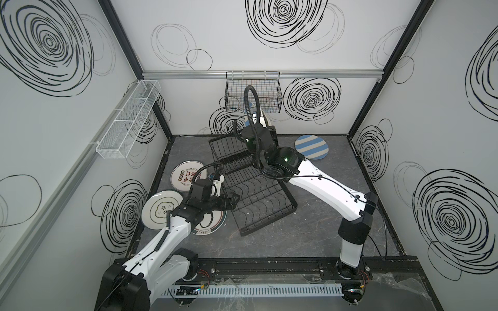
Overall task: Load plates into a dish rack
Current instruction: Place the plate on the dish rack.
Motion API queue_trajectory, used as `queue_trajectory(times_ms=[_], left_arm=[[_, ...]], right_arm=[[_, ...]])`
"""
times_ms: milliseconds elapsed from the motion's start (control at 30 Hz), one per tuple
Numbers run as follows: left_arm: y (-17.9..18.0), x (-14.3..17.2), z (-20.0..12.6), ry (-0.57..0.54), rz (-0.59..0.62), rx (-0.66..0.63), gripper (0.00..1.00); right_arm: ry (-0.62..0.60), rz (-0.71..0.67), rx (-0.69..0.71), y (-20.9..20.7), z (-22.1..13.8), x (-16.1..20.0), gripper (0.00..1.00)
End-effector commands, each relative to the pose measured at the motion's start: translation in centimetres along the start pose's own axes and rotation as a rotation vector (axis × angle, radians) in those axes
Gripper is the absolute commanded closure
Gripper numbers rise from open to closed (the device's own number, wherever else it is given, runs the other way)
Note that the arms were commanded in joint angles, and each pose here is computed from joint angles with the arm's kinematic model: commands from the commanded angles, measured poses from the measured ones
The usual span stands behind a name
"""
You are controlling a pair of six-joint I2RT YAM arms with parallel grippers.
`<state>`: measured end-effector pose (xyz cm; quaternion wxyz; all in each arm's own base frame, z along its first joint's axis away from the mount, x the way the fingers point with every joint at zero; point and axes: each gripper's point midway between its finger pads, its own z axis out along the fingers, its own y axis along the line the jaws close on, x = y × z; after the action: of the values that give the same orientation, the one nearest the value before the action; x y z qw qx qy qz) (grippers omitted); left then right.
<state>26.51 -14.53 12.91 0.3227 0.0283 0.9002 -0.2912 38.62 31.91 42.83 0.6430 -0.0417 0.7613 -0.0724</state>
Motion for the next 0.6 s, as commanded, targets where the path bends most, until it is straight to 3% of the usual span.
queue_trajectory(times_ms=[0, 533, 567], left_arm=[[-0.6, -0.7, -0.2, -0.019, 0.019, 0.016, 0.04], [-0.6, -0.6, -0.1, -0.016, 0.019, 0.014, 0.04], [-0.5, -0.6, -0.1, -0.015, 0.018, 0.012, 0.04]], right_arm=[[-0.006, 0.063, 0.006, -1.6, -0.5, -0.6, 1.00], [0.038, 0.061, -0.007, -1.2, 0.3, 1.5, 1.00], [0.042, 0.057, -0.008, -1.2, 0.4, 1.7, 0.95]])
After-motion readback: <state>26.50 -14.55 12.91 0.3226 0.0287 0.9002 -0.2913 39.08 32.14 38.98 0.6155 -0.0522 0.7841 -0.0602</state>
